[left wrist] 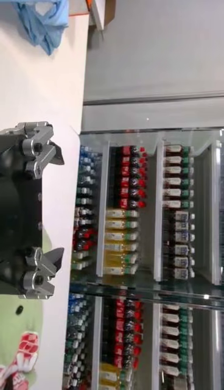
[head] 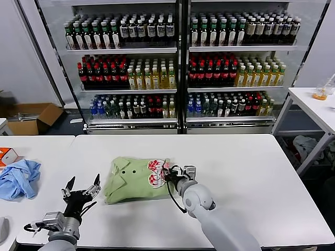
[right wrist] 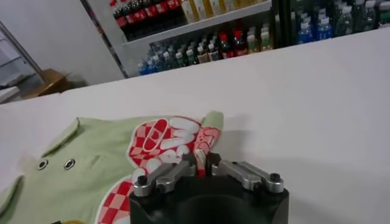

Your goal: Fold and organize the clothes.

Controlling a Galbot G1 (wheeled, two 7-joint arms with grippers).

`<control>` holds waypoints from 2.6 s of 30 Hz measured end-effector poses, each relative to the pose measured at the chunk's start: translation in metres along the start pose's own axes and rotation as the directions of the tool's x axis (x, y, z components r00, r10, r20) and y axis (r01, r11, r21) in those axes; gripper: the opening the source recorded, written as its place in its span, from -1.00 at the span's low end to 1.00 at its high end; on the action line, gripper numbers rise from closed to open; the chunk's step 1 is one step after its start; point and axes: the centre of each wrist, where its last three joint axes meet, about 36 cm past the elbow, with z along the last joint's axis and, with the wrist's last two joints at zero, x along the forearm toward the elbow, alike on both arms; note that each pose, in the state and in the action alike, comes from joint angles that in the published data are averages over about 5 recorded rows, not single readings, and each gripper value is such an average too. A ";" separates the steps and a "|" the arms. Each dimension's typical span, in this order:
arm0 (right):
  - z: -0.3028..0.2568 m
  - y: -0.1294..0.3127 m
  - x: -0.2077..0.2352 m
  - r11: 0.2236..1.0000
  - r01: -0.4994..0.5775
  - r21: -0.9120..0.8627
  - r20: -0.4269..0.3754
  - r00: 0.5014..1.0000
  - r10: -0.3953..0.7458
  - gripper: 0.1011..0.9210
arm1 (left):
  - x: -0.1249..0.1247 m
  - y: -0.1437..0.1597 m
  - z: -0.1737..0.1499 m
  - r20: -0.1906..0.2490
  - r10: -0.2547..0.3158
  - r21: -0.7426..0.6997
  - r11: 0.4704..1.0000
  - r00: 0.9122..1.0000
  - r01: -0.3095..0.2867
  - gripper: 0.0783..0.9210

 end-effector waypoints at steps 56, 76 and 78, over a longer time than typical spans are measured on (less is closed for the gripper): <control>0.044 -0.135 0.212 0.877 -0.411 0.248 0.556 0.802 0.219 0.76 | 0.023 -0.035 -0.006 0.016 0.171 -0.027 0.985 0.985 -0.170 0.77; 0.054 -0.111 0.255 0.855 -0.451 0.258 0.630 0.749 0.205 0.76 | 0.043 -0.034 -0.022 0.051 0.198 -0.065 0.979 0.979 -0.195 0.77; 0.054 -0.110 0.256 0.854 -0.454 0.256 0.632 0.747 0.207 0.76 | 0.044 -0.034 -0.022 0.052 0.200 -0.064 0.978 0.978 -0.196 0.77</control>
